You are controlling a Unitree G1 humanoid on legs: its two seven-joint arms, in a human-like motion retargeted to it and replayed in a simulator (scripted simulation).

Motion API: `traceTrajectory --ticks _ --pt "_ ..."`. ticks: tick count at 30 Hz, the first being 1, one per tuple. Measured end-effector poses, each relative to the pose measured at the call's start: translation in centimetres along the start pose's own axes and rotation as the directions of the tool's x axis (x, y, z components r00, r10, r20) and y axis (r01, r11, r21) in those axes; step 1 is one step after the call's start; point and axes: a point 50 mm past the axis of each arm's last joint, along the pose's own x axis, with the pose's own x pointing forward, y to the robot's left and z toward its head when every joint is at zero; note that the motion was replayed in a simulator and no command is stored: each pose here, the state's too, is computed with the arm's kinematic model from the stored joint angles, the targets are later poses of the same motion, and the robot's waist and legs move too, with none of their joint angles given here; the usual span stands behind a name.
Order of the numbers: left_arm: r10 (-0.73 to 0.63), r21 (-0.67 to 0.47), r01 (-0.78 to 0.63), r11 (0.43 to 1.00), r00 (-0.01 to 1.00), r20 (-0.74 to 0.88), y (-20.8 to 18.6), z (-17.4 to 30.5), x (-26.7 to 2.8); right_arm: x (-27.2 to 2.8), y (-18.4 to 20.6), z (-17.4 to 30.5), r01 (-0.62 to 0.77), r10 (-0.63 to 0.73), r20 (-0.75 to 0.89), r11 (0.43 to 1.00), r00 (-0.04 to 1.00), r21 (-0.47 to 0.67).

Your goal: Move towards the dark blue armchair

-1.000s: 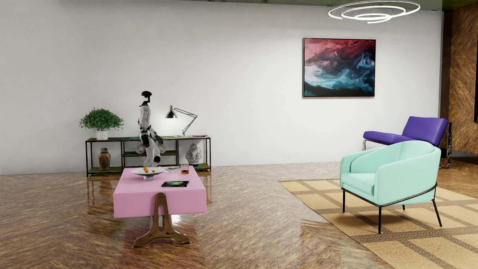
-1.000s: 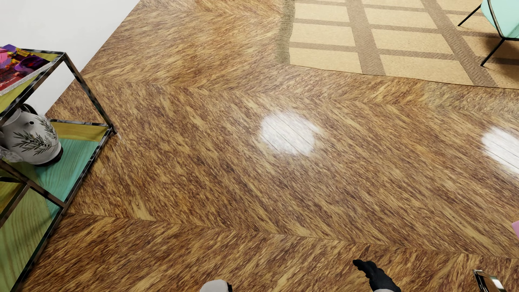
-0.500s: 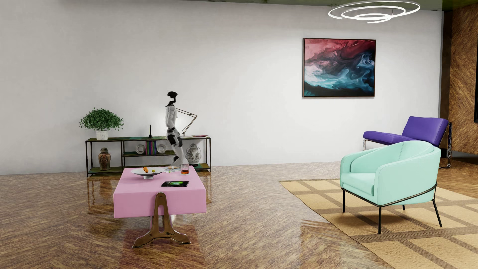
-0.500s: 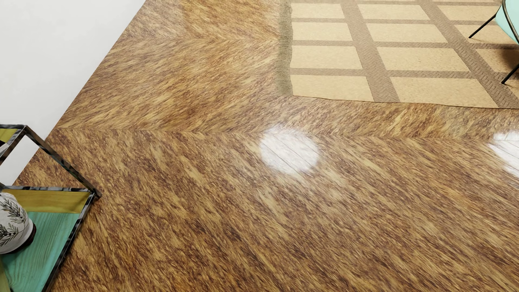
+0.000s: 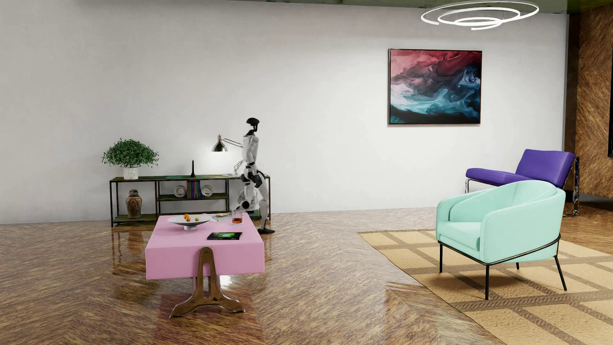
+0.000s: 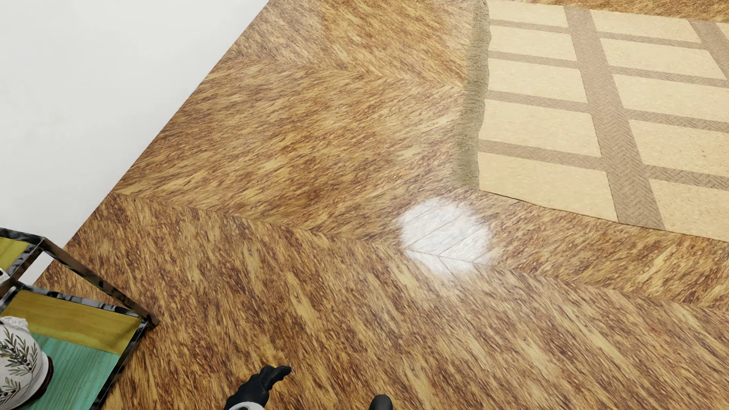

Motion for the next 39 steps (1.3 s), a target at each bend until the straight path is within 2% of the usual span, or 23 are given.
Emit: traceTrajectory --ticks 1,3,4,5,6,7,8,10,12,15,17,18,20,21,22,23,25,28,30,33,36,38,39 --pt "-0.111 0.086 0.118 0.989 0.991 -0.08 -2.0 -1.8 -0.4 0.2 -0.7 0.2 0.024 -0.024 -0.011 0.999 1.0 0.033" --pt "-0.326 0.262 0.363 0.894 0.929 -0.177 -4.5 -4.4 -1.4 0.7 -3.1 1.7 0.093 -0.094 0.019 0.995 0.995 0.047" --pt "-0.357 0.253 0.407 0.877 0.907 -0.222 -4.7 -5.7 -1.8 0.8 -4.7 2.5 0.148 -0.151 0.045 0.987 0.987 0.065" --pt "-0.318 0.178 0.368 0.913 0.913 -0.257 -4.4 -6.9 -2.1 0.8 -6.0 2.8 0.202 -0.207 0.073 0.977 0.976 0.074" --pt "-0.234 0.067 0.264 0.962 0.928 -0.29 -3.9 -7.9 -2.3 0.8 -7.6 3.7 0.25 -0.259 0.113 0.964 0.959 0.09" --pt "-0.147 -0.019 0.149 0.989 0.93 -0.338 -3.5 -9.1 -2.8 0.6 -9.1 4.6 0.296 -0.309 0.157 0.95 0.938 0.099" --pt "-0.072 -0.076 0.047 0.996 0.92 -0.385 -3.2 -10.2 -3.3 0.2 -10.6 5.5 0.34 -0.354 0.207 0.935 0.912 0.102" --pt "-0.028 -0.09 -0.014 0.996 0.894 -0.447 -3.7 -11.7 -4.4 -0.8 -13.1 7.1 0.415 -0.428 0.299 0.903 0.853 0.112" --pt "-0.152 -0.112 0.113 0.987 0.874 -0.461 -5.6 -12.2 -5.5 -1.6 -14.9 8.3 0.46 -0.477 0.348 0.878 0.807 0.135" --pt "-0.377 -0.158 0.343 0.926 0.818 -0.434 -8.3 -11.2 -6.4 -2.2 -16.2 9.2 0.483 -0.508 0.364 0.86 0.781 0.164" --pt "-0.39 -0.135 0.37 0.919 0.812 -0.434 -9.0 -10.0 -6.1 -1.7 -15.0 7.3 0.472 -0.505 0.288 0.863 0.813 0.182" --pt "-0.366 -0.118 0.351 0.929 0.823 -0.435 -9.0 -9.4 -5.8 -1.1 -13.6 6.5 0.449 -0.471 0.252 0.882 0.845 0.144" --pt "-0.289 -0.132 0.258 0.957 0.871 -0.397 -7.9 -7.7 -4.7 -0.1 -10.5 6.7 0.313 -0.286 0.269 0.948 0.92 -0.062" --pt "-0.249 -0.113 0.223 0.968 0.906 -0.344 -7.0 -6.6 -3.8 0.2 -9.3 6.6 0.238 -0.185 0.278 0.956 0.943 -0.174" --pt "-0.213 -0.076 0.199 0.977 0.933 -0.291 -5.9 -5.5 -2.9 0.3 -8.2 6.1 0.189 -0.133 0.266 0.962 0.955 -0.198" --pt "-0.174 -0.032 0.171 0.985 0.953 -0.247 -4.5 -4.8 -1.9 0.3 -7.0 5.2 0.162 -0.121 0.242 0.974 0.963 -0.159" --pt "-0.051 -0.045 0.044 0.998 0.987 -0.153 -0.7 -2.4 0.0 0.0 -4.4 3.3 0.14 -0.12 0.189 0.986 0.975 -0.094" --pt "0.213 -0.168 -0.211 0.963 0.977 -0.003 4.9 0.6 0.9 0.0 -1.0 0.7 0.029 -0.015 0.099 0.99 0.995 -0.14" --pt "0.314 -0.199 -0.295 0.935 0.946 0.074 7.2 2.2 0.9 -0.1 0.8 -0.5 -0.063 0.073 0.047 0.981 0.996 -0.185" --pt "0.313 -0.236 -0.285 0.929 0.946 0.09 7.4 3.0 0.9 -0.2 1.7 -2.0 -0.121 0.123 -0.006 0.964 0.992 -0.239" --pt "0.178 -0.165 -0.173 0.971 0.984 0.016 3.6 1.3 0.6 -0.2 1.3 -2.2 -0.091 0.087 -0.03 0.985 0.996 -0.145" --pt "-0.001 -0.041 -0.003 0.999 0.996 -0.089 -0.6 -1.8 -0.2 0.4 0.0 -1.5 -0.029 0.026 -0.058 0.998 0.998 -0.063" --pt "-0.116 0.067 0.125 0.99 0.986 -0.122 -2.6 -3.0 -0.8 0.6 -0.9 -0.8 0.001 -0.003 -0.056 0.999 0.998 -0.038"
